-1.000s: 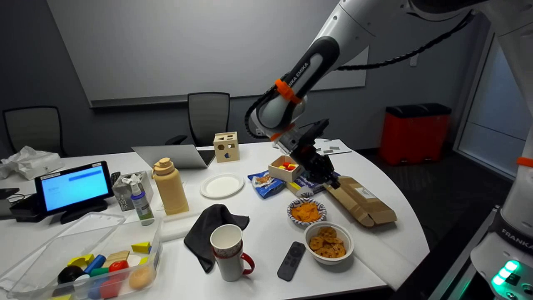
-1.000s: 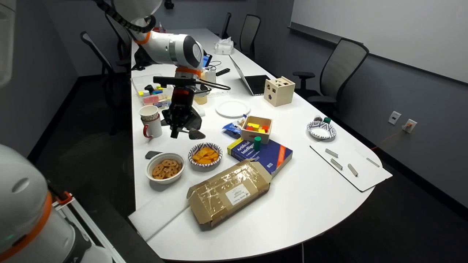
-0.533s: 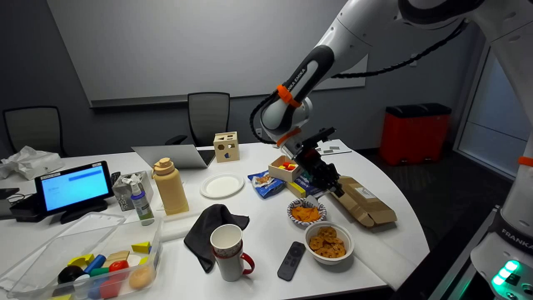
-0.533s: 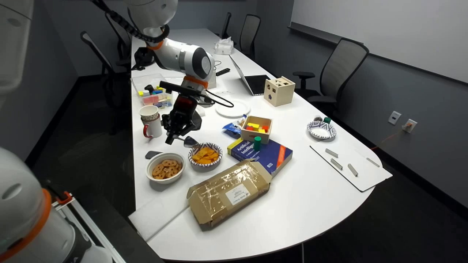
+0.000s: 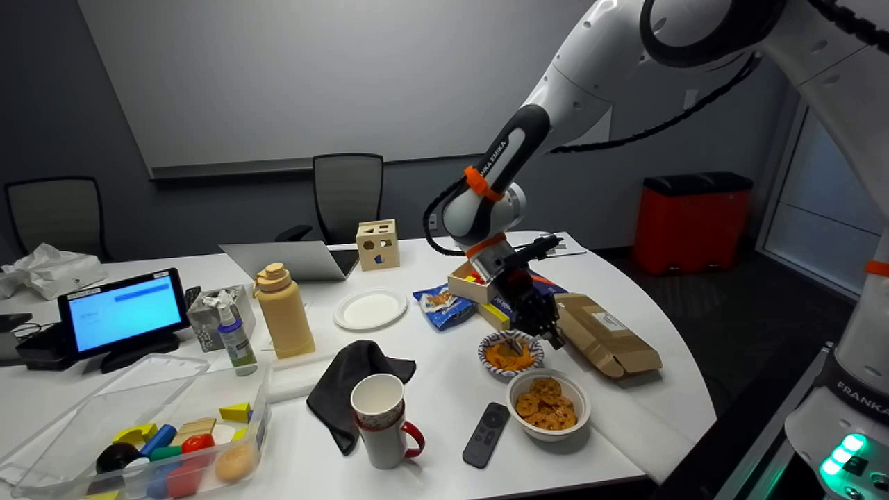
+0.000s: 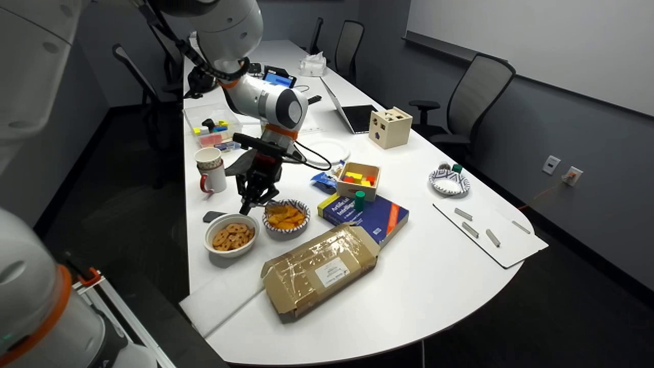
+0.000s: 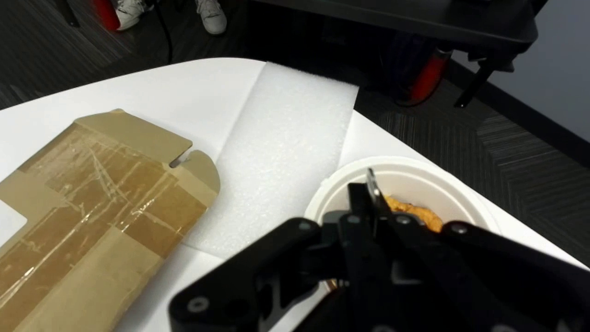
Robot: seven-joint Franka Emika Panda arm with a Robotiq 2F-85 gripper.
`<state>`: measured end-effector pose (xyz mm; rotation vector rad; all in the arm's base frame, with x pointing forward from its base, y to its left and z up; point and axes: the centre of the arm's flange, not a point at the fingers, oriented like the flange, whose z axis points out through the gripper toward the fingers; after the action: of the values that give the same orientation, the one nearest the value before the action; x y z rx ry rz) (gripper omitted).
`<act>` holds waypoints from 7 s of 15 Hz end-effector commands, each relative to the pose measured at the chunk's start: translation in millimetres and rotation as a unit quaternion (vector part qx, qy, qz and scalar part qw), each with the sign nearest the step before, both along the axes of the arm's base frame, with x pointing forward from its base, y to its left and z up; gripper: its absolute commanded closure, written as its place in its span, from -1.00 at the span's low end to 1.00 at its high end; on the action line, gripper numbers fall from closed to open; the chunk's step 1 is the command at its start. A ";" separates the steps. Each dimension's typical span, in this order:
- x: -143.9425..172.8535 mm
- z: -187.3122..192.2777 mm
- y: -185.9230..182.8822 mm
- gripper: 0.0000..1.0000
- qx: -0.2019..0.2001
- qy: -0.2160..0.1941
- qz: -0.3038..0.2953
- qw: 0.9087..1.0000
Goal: Stir the contents of the white plate with blue markings with the silver spatula
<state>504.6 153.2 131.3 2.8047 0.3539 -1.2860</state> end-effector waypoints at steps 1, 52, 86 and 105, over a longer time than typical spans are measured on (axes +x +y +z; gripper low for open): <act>11.3 -2.7 3.1 0.98 0.001 0.009 -0.007 1.000; -8.1 6.4 8.6 0.98 -0.008 0.052 0.083 0.995; 10.7 -7.4 -29.9 0.98 -0.093 0.005 0.091 0.992; -0.5 -21.3 -4.5 0.98 -0.068 0.002 0.091 0.994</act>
<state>503.3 148.0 106.1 2.5693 0.4965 -1.3226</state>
